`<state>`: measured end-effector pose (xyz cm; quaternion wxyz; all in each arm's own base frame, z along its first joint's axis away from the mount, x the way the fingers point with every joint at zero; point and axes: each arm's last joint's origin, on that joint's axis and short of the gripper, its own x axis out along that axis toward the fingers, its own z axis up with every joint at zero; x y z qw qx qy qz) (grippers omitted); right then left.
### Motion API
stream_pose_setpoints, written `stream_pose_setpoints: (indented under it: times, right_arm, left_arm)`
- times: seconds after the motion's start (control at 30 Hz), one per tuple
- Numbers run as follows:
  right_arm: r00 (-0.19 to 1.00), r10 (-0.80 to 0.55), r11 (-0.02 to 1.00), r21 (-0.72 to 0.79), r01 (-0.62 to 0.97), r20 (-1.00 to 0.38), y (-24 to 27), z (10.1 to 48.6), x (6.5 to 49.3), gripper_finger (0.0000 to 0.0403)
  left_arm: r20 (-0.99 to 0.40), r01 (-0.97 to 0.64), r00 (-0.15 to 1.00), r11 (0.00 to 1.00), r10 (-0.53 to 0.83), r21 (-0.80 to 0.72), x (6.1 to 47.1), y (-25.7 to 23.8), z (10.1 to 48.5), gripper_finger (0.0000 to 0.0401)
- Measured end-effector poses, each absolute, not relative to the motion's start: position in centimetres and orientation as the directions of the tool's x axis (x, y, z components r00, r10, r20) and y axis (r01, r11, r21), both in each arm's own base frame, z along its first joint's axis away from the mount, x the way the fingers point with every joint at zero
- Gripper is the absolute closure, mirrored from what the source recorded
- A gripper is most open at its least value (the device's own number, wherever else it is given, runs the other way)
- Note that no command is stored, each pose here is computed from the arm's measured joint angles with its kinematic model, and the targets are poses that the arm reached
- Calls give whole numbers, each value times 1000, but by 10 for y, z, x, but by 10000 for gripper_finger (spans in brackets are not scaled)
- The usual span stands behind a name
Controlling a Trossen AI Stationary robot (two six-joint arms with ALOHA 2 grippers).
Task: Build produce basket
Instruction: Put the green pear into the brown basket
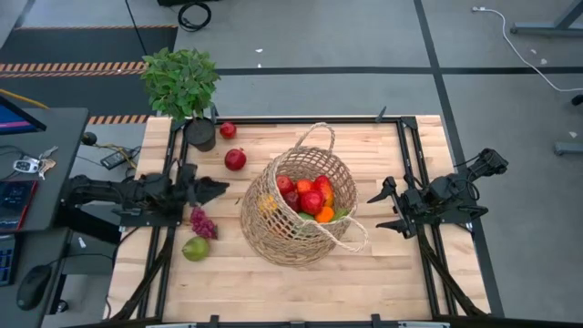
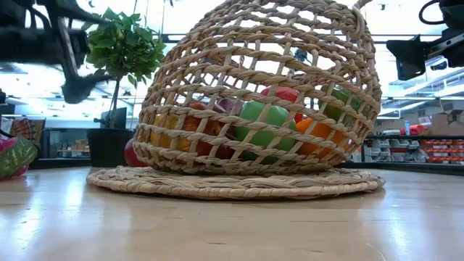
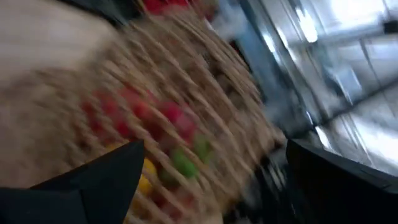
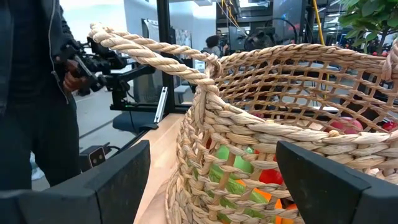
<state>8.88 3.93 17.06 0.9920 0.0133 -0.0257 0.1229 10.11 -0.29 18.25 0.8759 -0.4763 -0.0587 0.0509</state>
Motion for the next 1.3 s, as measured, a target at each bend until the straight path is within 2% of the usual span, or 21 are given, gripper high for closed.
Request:
stream_pose_setpoints:
  times: [0.17,0.33,0.47,0.6,0.7,0.8,0.97,1.1,1.3]
  right_arm:
    - [968,243,969,20,-245,54,39,171,89,53]
    - [968,243,969,20,-245,54,39,171,89,53]
    - [968,243,969,20,-245,54,39,171,89,53]
    - [968,243,969,21,-245,55,39,171,89,53]
    - [968,243,969,20,-245,55,39,171,89,53]
    - [968,243,969,20,-245,55,39,171,89,53]
    - [968,243,969,20,-245,55,39,171,89,53]
    - [968,244,969,20,-245,55,39,171,89,53]
    - [968,244,969,20,-245,55,39,171,89,53]
  left_arm:
    - [-57,-30,998,613,-25,-790,96,-7,214,14]
    - [-321,-161,944,736,-80,-658,90,-9,249,23]
    - [-535,-287,841,768,-84,-572,95,-10,267,24]
    - [-727,-408,677,763,-116,-501,108,-13,278,24]
    - [-820,-430,542,777,-186,-460,121,-17,286,24]
    - [-895,-445,373,799,-246,-405,127,-23,295,24]
    - [-960,-510,102,815,-260,-275,125,-34,301,24]
    - [-949,-592,-21,769,-314,-241,130,-45,292,24]
    - [-947,-685,-159,722,-280,-98,144,-56,268,24]
